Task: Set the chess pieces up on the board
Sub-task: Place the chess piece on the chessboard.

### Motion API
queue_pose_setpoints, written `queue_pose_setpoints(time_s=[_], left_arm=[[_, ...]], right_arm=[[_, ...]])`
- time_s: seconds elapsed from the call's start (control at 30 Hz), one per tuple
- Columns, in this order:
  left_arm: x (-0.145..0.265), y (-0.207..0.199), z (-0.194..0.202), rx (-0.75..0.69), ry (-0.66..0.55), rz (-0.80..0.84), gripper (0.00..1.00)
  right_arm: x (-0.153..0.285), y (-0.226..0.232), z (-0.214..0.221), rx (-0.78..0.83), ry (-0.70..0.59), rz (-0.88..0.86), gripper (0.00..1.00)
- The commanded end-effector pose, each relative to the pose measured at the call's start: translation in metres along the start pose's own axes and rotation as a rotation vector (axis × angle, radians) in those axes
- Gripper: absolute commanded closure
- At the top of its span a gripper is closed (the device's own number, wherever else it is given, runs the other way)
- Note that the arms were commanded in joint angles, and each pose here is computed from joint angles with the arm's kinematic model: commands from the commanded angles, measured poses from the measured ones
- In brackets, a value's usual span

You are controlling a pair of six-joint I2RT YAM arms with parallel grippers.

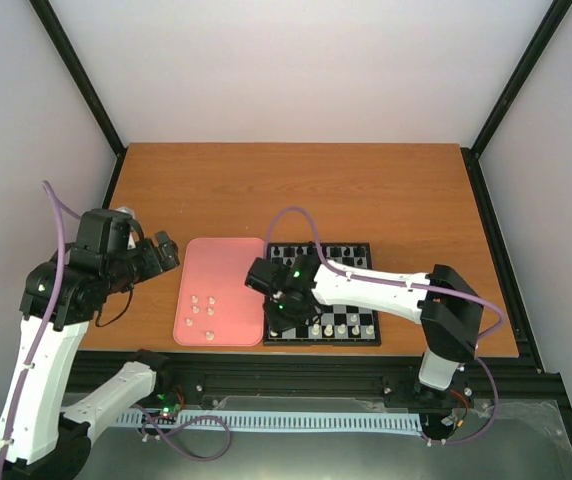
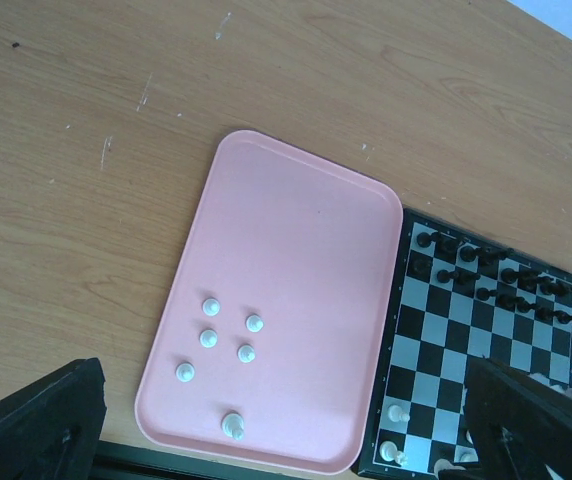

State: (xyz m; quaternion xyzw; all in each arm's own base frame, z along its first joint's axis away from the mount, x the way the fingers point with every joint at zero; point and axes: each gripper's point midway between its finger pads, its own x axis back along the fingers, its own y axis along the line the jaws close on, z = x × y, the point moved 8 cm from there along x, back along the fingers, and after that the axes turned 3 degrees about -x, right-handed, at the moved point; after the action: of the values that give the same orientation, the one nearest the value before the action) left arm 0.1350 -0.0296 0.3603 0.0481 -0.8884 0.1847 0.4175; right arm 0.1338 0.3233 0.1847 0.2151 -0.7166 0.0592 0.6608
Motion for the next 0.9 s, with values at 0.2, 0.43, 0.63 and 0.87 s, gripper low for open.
queue_pose_setpoints(time_s=[0.2, 0.43, 0.63, 0.87], left_arm=[[-0.004, -0.006, -0.002, 0.009, 0.004, 0.035, 0.0], [-0.007, -0.007, -0.003, 0.005, 0.012, 0.033, 0.0], [-0.007, -0.007, -0.003, 0.003, 0.013, 0.03, 0.0], [-0.007, -0.006, -0.002, 0.002, 0.014, 0.027, 0.0]], right_arm=[[-0.034, -0.029, 0.016, -0.068, 0.014, 0.057, 0.97], [-0.047, -0.031, 0.017, -0.064, 0.025, 0.06, 0.96], [-0.052, -0.031, 0.015, -0.061, 0.026, 0.068, 0.95], [-0.058, -0.032, 0.014, -0.06, 0.043, 0.083, 0.94]])
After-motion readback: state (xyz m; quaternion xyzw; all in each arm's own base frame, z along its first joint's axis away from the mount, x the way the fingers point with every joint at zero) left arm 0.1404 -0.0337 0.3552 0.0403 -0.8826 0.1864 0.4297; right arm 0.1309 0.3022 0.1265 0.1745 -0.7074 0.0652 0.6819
